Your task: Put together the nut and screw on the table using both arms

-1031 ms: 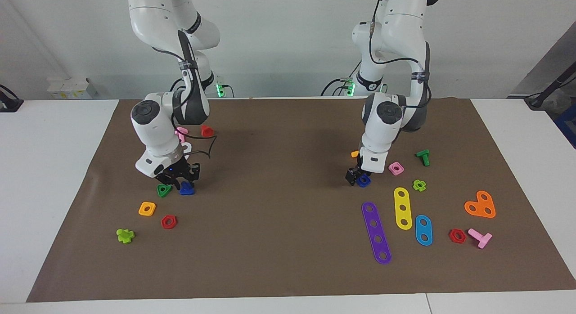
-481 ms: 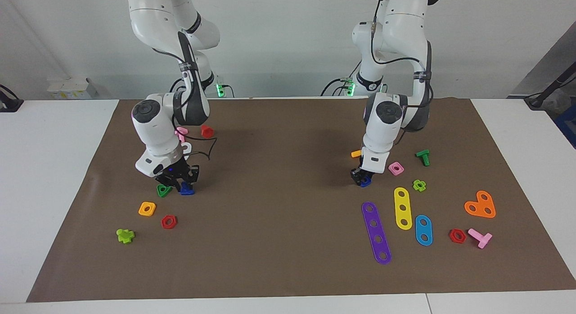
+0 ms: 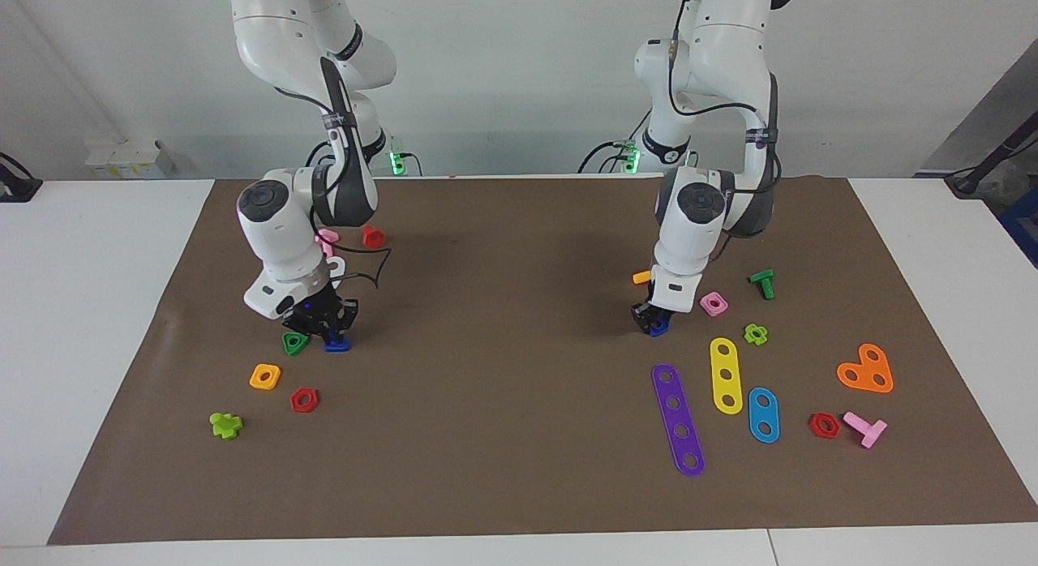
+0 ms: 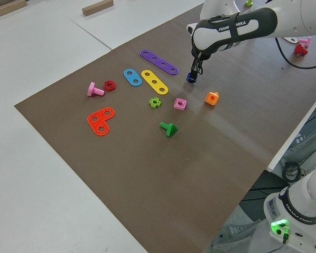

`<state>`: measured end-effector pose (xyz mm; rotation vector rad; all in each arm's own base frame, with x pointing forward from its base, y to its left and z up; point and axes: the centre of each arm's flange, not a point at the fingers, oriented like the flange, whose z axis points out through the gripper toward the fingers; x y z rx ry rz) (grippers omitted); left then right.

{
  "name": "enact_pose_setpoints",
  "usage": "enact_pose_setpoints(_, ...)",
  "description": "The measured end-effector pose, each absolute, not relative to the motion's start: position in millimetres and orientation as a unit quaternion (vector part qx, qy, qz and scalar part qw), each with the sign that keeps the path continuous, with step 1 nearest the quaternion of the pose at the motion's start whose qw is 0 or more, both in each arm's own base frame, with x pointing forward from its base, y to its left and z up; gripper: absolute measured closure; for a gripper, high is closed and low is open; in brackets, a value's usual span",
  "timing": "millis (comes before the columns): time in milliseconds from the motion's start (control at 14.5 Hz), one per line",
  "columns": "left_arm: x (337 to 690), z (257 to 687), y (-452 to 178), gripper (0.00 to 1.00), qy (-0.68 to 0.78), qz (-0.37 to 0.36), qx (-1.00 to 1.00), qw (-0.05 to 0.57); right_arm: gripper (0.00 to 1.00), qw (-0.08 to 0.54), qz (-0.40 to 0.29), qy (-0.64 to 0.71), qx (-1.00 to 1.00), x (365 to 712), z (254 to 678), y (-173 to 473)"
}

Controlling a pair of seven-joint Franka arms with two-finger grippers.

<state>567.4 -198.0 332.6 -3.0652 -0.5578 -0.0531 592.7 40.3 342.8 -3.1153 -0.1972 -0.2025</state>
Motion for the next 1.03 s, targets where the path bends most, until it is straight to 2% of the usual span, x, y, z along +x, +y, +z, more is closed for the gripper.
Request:
enact_pose_setpoints(275, 585, 364, -205, 0.54, -0.177, -0.025, -0.984, 0.009, 0.81, 0.019, -0.067, -0.034, -0.997, 612, 435, 100)
enact_pose_setpoints(412, 590, 378, -206, 0.54, -0.176, -0.023, -0.984, 0.011, 0.81, 0.029, -0.077, -0.019, -0.996, 608, 453, 154)
enact_pose_setpoints(756, 608, 434, -197, 0.54, -0.154, -0.011, -0.988, 0.013, 0.81, 0.055, -0.093, 0.018, -0.994, 591, 422, 300)
enact_pose_setpoints(1031, 615, 456, -188, 0.54, -0.14, -0.006, -0.99, 0.007, 0.81, 0.051, -0.099, 0.022, -0.994, 584, 382, 347)
